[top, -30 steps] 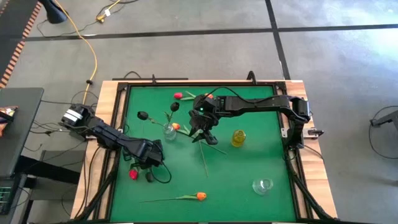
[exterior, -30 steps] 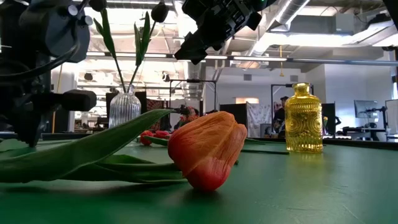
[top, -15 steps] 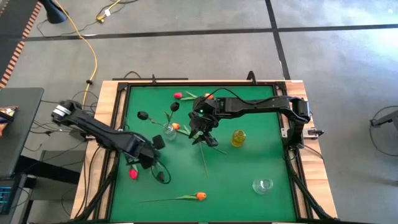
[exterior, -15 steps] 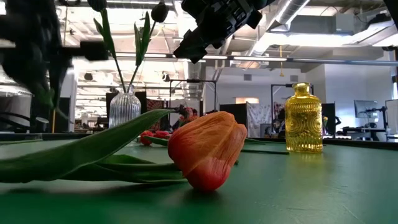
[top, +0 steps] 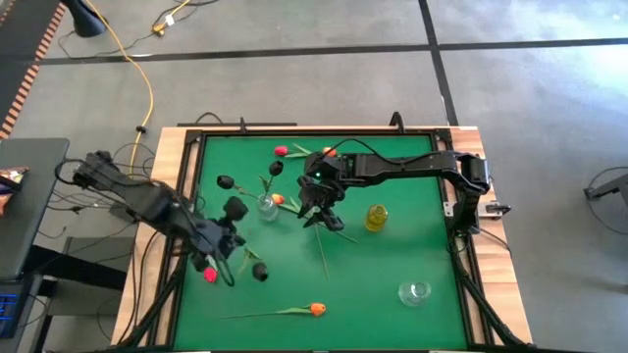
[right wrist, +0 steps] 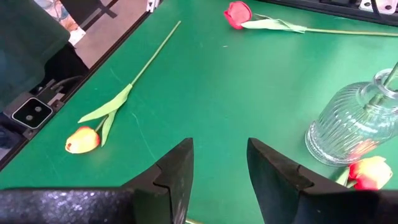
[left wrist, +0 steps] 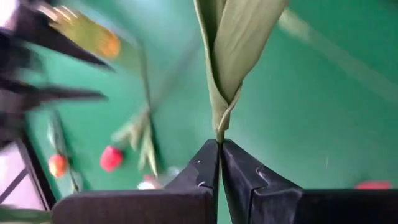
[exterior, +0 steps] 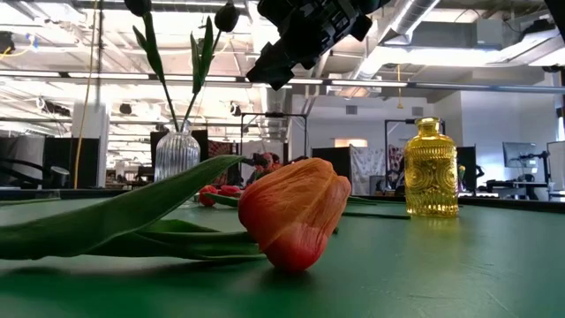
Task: Sort flowers into vase by color
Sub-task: Put the black tulip into the top transparent vase
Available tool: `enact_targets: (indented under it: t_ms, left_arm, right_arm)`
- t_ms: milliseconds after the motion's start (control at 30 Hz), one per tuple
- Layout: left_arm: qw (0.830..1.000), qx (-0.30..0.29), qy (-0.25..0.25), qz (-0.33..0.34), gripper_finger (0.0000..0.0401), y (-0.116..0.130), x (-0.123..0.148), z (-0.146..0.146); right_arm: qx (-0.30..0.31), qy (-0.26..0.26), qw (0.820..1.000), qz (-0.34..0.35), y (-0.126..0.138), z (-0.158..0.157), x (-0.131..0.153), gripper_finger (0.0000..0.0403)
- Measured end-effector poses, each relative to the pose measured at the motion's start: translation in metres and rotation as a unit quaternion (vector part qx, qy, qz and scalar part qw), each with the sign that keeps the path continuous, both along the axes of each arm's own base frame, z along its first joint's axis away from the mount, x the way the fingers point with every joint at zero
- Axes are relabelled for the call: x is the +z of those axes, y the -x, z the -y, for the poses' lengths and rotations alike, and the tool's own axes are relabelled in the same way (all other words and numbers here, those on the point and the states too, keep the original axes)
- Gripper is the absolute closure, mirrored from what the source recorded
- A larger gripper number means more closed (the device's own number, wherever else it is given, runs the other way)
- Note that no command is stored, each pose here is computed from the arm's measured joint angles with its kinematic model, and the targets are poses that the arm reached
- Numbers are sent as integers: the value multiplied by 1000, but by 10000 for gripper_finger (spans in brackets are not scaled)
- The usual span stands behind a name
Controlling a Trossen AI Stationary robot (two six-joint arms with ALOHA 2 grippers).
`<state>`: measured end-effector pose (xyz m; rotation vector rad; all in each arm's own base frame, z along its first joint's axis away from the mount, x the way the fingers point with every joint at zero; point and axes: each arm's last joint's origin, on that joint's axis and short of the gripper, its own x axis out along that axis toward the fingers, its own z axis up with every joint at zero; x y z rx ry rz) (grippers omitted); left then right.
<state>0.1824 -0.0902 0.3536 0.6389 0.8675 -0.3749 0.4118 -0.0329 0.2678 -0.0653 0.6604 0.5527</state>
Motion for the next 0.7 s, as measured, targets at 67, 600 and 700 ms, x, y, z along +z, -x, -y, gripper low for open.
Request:
enact_targets:
  t_ms: [67,600,700]
  left_arm:
    - [998,11,39,40,401,1,27,0]
    - [898,79,167,400,401,62,163,-41]
    - [870,205,126,430,401,79,163,-62]
  right_arm:
    - [0,0,1000,0,0,0,0,227]
    - [-23,-20,999,-13,0,4,0,227]
    - [-27,-24,999,-16,0,4,0,227]
